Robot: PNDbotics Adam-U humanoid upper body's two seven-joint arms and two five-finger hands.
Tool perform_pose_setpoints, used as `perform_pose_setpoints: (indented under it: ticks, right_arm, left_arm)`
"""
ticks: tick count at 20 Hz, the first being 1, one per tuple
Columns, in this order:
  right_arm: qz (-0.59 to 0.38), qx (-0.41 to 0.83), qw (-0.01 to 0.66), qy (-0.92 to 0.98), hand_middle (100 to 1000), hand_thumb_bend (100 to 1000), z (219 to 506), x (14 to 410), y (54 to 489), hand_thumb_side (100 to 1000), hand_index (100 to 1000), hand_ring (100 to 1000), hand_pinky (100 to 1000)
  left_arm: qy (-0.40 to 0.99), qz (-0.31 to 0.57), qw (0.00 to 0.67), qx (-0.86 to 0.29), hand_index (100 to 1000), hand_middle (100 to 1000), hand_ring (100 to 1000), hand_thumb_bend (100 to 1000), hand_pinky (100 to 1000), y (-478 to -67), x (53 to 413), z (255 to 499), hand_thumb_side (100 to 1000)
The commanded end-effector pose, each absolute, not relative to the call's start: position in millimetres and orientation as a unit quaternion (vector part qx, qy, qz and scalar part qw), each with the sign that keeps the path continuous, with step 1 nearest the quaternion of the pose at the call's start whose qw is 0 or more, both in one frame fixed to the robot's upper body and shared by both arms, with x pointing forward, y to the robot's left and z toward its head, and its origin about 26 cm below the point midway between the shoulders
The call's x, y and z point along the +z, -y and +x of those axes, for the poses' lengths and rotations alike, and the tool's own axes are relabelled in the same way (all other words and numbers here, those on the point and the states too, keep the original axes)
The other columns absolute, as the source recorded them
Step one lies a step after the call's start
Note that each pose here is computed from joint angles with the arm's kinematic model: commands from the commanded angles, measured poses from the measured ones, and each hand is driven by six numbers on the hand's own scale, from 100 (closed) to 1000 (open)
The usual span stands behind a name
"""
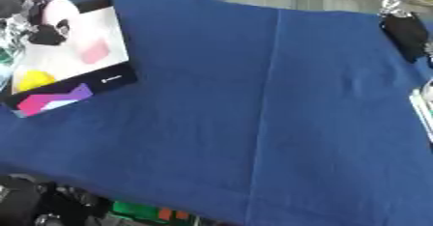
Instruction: Pick up the objects with one hand, pass them to the other hand, and then place them into the box on the other side of the table.
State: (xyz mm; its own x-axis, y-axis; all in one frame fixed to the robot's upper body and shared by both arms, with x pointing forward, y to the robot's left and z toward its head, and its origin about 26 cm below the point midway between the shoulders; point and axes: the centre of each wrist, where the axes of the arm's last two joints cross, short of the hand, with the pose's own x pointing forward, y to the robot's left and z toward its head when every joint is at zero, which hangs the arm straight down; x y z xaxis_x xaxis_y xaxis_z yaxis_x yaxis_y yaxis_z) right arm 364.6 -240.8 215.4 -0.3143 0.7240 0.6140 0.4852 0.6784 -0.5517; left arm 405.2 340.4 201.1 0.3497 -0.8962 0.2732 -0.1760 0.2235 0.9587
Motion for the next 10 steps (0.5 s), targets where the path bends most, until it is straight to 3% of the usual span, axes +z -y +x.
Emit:
perform_pose_setpoints:
  ticks: [1,5,8,10]
  right_arm:
    - [-0.39,0.123,0.427,0.807,829,100,361.5,229.7,248.6,601,804,840,810]
    - [-0.391,0.115,0.422,0.81,829,100,360.6,232.4,250.1,603,803,838,809]
    - [-0.392,0.11,0.419,0.812,828,100,359.8,234.3,251.2,601,803,837,808]
    - [-0.392,0.106,0.418,0.813,828,100,359.3,235.0,252.1,603,802,836,807]
  left_arm:
    - [0.494,0.561,0.602,-0.28,576,480,537,279,626,-346.9,212.1,406.7,174]
    - [0.488,0.566,0.603,-0.277,687,569,602,423,685,-350.2,208.8,407.5,258]
    - [0.485,0.574,0.601,-0.272,799,685,696,636,750,-352.6,208.5,407.2,441]
    - [0.481,0.582,0.599,-0.267,826,716,720,707,767,-354.4,208.3,406.7,532]
